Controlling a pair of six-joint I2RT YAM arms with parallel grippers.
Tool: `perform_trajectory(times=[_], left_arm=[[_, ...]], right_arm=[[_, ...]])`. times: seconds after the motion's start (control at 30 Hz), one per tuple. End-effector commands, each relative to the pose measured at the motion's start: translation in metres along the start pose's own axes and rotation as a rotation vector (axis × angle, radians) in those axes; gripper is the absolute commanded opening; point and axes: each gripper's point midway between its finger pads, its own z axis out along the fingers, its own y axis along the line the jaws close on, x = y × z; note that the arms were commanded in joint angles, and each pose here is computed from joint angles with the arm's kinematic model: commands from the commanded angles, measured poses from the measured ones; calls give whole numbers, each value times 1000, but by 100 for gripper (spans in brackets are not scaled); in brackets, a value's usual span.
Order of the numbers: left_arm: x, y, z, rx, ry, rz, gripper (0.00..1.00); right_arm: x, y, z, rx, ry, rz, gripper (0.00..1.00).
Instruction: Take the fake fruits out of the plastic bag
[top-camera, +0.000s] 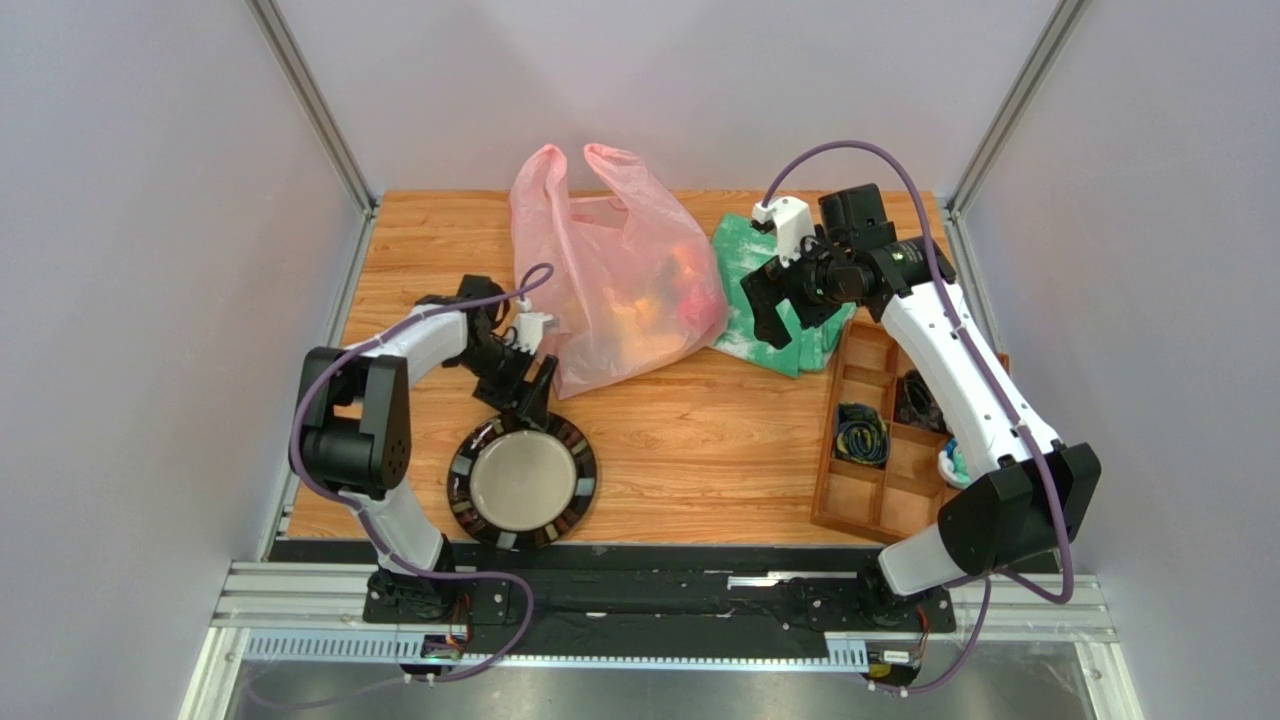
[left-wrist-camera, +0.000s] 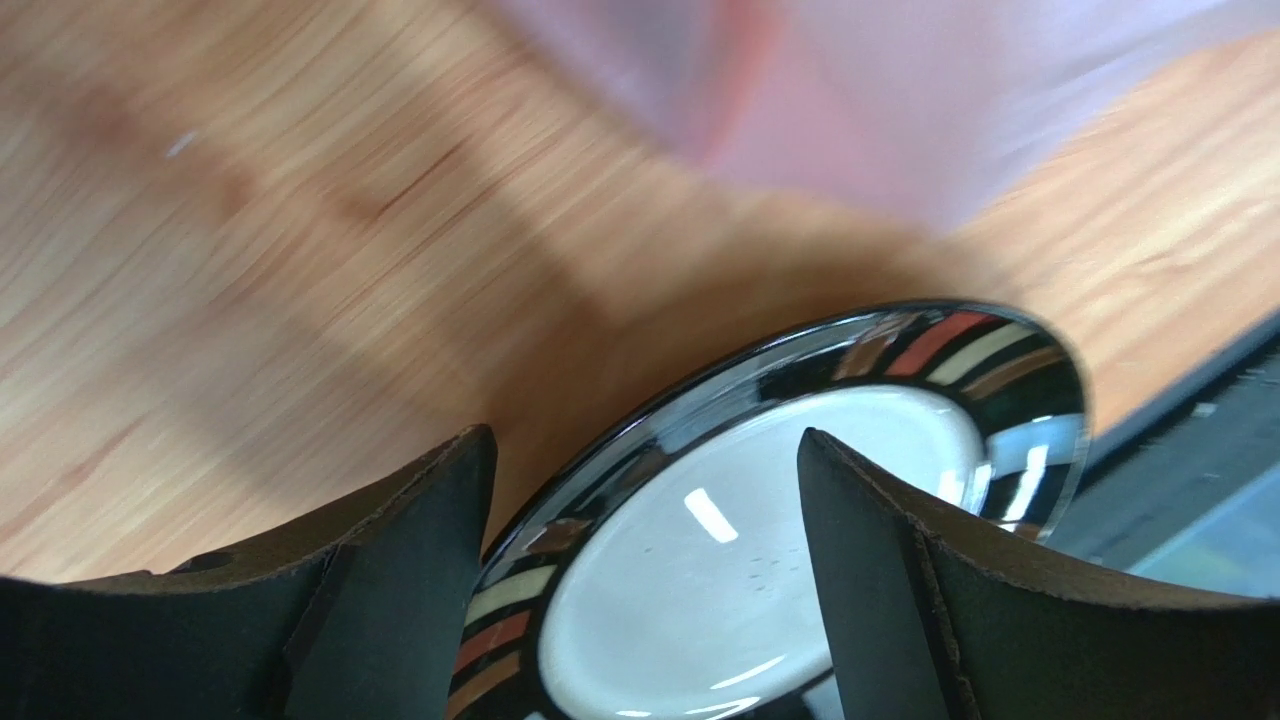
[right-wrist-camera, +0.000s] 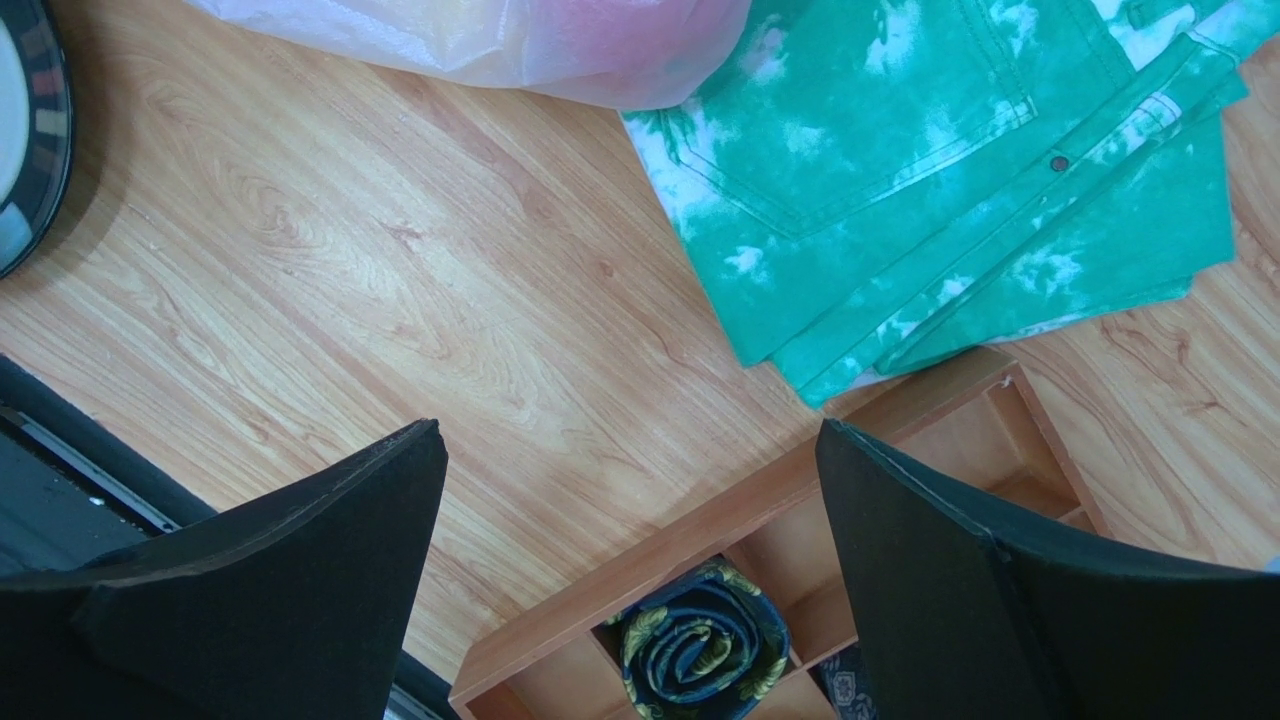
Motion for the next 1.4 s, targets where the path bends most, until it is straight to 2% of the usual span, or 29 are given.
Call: perform_trajectory(times=[0.0,0.07,0.1,0.17,0.2,0.27,0.3,0.33,0.4,0.47,0.5,0.53,0.57,0.67,0.7,0.87,1.0,1.07,1.1,1.13,1.17,1.2,1.23,1.3,1.37], left_arm=[[-42,-33,-25,92,-108,7,82],[-47,-40,-45,86,-144,50,82],[-57,-47,-67,66,-208,98,83],[-60,-57,-93,48,-261,171,86],[-71,-66,-121,21,-345,221,89],[-89,-70,-152,-19,-467,217,95],[-110,-74,-179,-59,-582,243,97],[-121,-77,-192,-69,-639,198,99],[-154,-76,-225,-116,-787,140,99],[-178,-65,-229,-135,-831,79,99],[-195,-64,-247,-150,-883,42,99],[-205,-60,-248,-155,-887,16,99],[-226,-53,-251,-157,-892,-5,99],[-258,-36,-237,-138,-857,-72,99],[-267,-32,-231,-124,-854,-94,99],[-314,-4,-190,-81,-837,-145,97],[-322,9,-163,-113,-798,-131,90],[-323,16,-158,-134,-791,-141,79],[-324,23,-158,-165,-799,-144,74],[-325,26,-158,-183,-801,-144,63],[-328,27,-162,-193,-814,-134,55],[-330,28,-166,-200,-821,-115,47],[-333,27,-172,-200,-835,-103,27],[-342,25,-195,-214,-886,-75,2],[-351,24,-235,-245,-975,-47,0]], right_arm=[[-13,-12,-2,53,-43,-39,100],[-19,-14,-2,64,-54,-31,100],[-32,-17,-7,74,-84,-39,100],[-45,-24,-2,81,-100,-42,100],[-66,-28,-7,96,-148,-44,100],[-83,-34,9,83,-159,-31,100],[-110,-39,0,100,-224,-31,99],[-117,-40,19,92,-213,-34,99],[-146,-47,23,150,-272,-58,99],[-175,-41,40,184,-312,-95,99],[-185,-47,49,237,-321,-107,99],[-208,-39,44,258,-374,-133,99],[-209,-39,71,254,-353,-141,99],[-241,-42,81,300,-425,-159,99],[-244,-43,102,302,-429,-167,99],[-258,-41,149,292,-494,-259,100],[-265,-45,172,340,-518,-301,100],[-265,-48,182,352,-527,-305,87],[-266,-49,184,358,-529,-316,77],[-265,-50,189,362,-527,-320,47],[-270,-51,187,372,-550,-318,29],[-273,-55,185,397,-559,-306,14],[-280,-56,179,413,-585,-296,0],[-297,-61,163,455,-657,-276,0],[-326,-65,132,498,-782,-250,0]])
